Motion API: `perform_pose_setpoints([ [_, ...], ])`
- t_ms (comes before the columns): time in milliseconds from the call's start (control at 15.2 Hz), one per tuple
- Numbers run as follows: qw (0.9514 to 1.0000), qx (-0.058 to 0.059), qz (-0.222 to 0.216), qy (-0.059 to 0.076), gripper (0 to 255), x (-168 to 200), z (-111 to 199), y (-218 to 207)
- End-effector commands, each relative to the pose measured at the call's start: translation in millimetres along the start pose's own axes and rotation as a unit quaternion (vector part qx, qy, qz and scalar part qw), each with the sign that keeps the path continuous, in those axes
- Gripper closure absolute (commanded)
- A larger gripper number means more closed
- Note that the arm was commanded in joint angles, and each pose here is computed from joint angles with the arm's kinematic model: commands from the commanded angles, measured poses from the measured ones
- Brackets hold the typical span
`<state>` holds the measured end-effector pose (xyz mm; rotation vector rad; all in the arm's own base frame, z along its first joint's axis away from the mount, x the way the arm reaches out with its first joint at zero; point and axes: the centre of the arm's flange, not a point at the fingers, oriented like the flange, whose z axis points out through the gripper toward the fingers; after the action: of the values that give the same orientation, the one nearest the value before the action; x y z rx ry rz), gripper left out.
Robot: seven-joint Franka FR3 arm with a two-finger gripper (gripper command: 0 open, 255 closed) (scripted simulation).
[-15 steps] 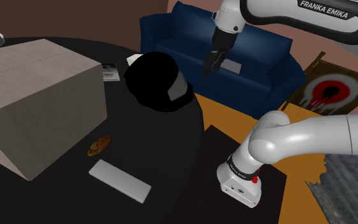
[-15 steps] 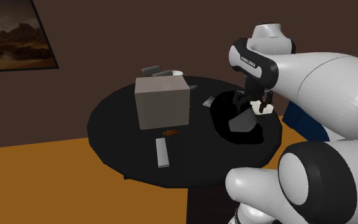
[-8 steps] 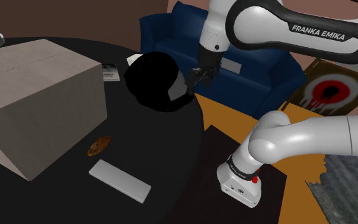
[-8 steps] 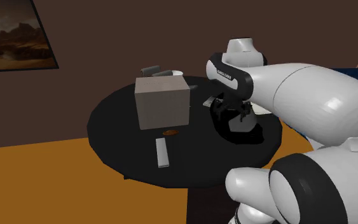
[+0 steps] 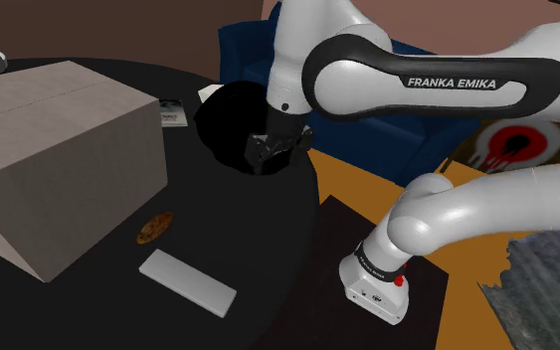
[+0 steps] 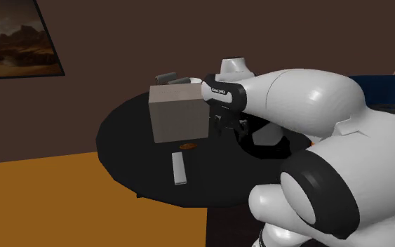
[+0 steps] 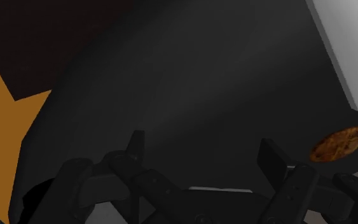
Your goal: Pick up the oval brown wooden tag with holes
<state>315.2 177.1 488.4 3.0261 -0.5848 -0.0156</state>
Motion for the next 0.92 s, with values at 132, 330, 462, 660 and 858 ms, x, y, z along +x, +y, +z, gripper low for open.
perform_pose_setpoints([
  [132,0.9982,0.0,0.059,-0.003,0,0,22,-47],
  [330,0.9948,-0.001,0.102,-0.005,0,4,39,-83],
  [462,0.9915,-0.002,0.13,-0.007,0,8,51,-106],
  [660,0.985,-0.002,0.172,-0.009,0,17,68,-141],
  [858,0.9768,-0.003,0.214,-0.011,0,29,85,-175],
])
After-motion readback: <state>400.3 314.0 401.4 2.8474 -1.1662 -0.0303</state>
